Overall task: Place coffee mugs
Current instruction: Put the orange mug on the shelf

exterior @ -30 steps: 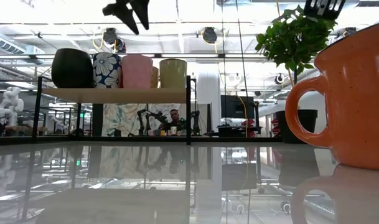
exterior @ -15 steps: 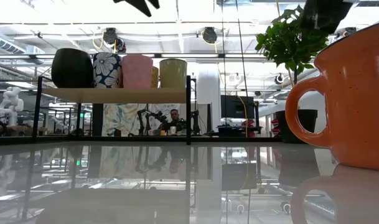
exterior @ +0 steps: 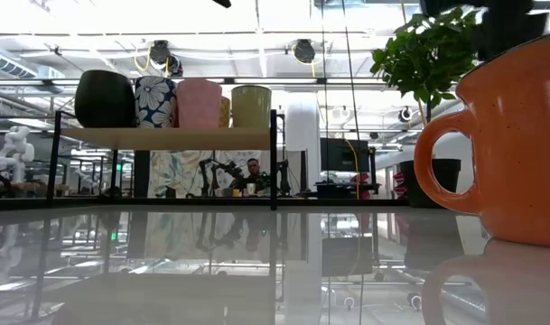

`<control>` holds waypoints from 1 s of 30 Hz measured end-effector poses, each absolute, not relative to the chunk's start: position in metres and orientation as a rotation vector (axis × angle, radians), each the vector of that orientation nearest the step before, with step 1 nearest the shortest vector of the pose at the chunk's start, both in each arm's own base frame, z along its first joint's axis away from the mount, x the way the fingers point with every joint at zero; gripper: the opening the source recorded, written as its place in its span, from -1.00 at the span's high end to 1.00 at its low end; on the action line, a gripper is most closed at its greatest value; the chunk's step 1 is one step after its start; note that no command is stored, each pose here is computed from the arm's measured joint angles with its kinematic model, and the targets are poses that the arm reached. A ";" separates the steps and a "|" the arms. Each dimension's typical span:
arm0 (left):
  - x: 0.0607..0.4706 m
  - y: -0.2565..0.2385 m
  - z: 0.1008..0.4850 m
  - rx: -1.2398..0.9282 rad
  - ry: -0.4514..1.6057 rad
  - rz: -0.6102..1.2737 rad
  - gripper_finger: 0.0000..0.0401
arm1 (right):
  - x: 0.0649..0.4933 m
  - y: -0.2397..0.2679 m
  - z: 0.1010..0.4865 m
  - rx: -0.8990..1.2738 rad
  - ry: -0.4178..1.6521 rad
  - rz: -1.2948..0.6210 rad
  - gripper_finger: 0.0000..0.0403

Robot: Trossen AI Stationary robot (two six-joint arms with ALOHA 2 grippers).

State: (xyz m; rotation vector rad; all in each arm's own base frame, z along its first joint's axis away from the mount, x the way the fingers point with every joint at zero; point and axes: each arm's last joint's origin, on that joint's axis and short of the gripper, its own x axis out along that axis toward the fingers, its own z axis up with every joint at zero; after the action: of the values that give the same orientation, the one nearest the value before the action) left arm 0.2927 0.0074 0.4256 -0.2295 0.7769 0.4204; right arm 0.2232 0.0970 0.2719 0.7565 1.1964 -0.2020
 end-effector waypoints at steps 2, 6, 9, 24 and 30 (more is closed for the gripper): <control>0.293 0.006 0.426 -0.230 0.777 0.417 -0.02 | 0.219 0.099 0.269 0.787 1.239 -0.257 0.14; 0.293 0.002 0.425 -0.249 0.775 0.416 -0.02 | 0.214 0.100 0.266 0.814 1.284 -0.330 0.14; 0.293 -0.002 0.425 -0.249 0.776 0.405 -0.02 | 0.213 0.101 0.266 0.799 1.271 -0.348 0.14; 0.292 -0.002 0.426 -0.215 0.764 0.448 -0.02 | 0.207 0.114 0.262 0.405 1.163 -0.219 0.14; 0.292 -0.001 0.426 -0.214 0.750 0.490 -0.02 | 0.213 0.121 0.240 0.526 1.153 -0.070 0.14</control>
State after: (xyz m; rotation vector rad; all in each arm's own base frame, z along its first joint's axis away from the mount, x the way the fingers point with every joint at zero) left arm 0.2921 -0.0006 0.4261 -0.2144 0.7496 0.4896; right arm 0.2130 0.1213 0.2398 0.5261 1.1532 -0.0702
